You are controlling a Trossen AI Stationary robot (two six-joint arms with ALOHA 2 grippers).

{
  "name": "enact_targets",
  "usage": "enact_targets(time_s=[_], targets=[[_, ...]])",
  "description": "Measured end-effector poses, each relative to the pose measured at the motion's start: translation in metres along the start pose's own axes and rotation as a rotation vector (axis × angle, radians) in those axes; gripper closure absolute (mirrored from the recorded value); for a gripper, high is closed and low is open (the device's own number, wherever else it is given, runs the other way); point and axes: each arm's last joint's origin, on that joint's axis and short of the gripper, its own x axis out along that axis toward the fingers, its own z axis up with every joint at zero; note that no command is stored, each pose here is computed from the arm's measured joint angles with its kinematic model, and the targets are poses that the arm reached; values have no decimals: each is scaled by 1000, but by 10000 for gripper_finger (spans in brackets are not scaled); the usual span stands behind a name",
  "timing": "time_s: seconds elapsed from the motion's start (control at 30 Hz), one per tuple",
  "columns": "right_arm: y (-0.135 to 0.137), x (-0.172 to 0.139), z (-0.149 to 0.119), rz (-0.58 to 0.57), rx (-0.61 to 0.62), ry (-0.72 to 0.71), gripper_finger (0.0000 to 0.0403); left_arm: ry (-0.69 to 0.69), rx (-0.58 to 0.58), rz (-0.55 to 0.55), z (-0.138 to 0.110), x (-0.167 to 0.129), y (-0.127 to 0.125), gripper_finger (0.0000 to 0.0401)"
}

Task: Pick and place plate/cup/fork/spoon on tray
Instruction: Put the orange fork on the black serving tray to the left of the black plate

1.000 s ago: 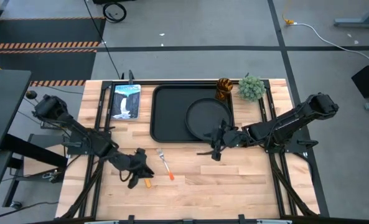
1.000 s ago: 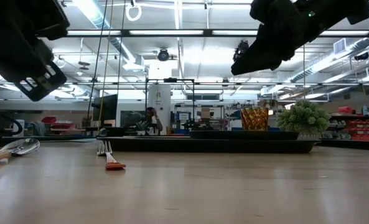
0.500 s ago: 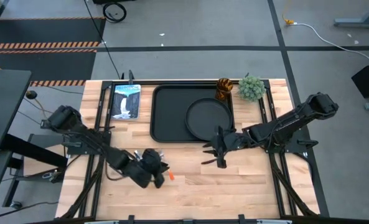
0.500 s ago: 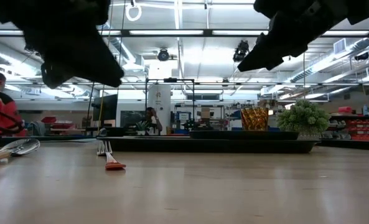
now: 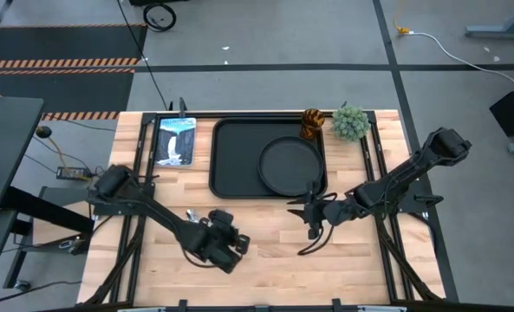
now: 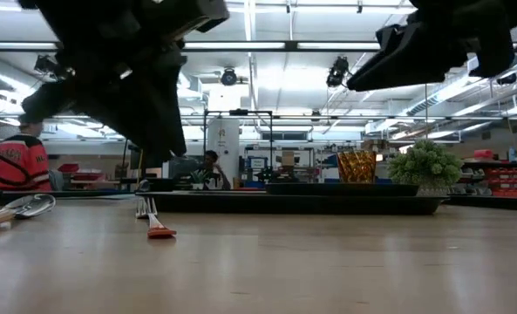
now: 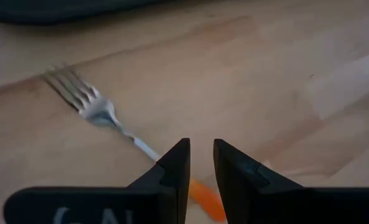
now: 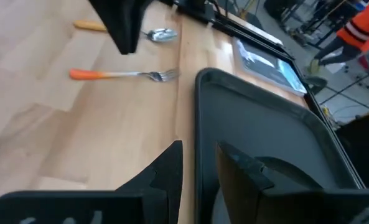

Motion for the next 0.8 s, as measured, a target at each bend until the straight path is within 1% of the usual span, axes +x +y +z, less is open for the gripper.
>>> enact_targets(time_s=[0.1, 0.23, 0.3, 0.4, 0.5, 0.57, 0.8], targets=[[1, -6, -5, 3, 12, -47, 300, 10, -3, 94, 2, -7, -12, 322], [1, -12, -11, 3, -5, -104, 300, 35, -24, 229, 6, -16, -23, 322], [1, -12, -10, 7, -15, -128, 300, 47, -46, 268, 5, -14, -25, 321], [2, -13, -9, 42, -27, -152, 300, 64, -102, 301, 6, -2, -26, 315], [4, -13, -7, 109, -22, -184, 300, 106, -165, 361, 2, 14, -25, 297], [5, -13, -6, 136, -20, -198, 300, 106, -204, 384, 1, 23, -24, 281], [5, -14, -5, 172, -23, -216, 300, 85, -264, 409, 5, 31, -23, 220]])
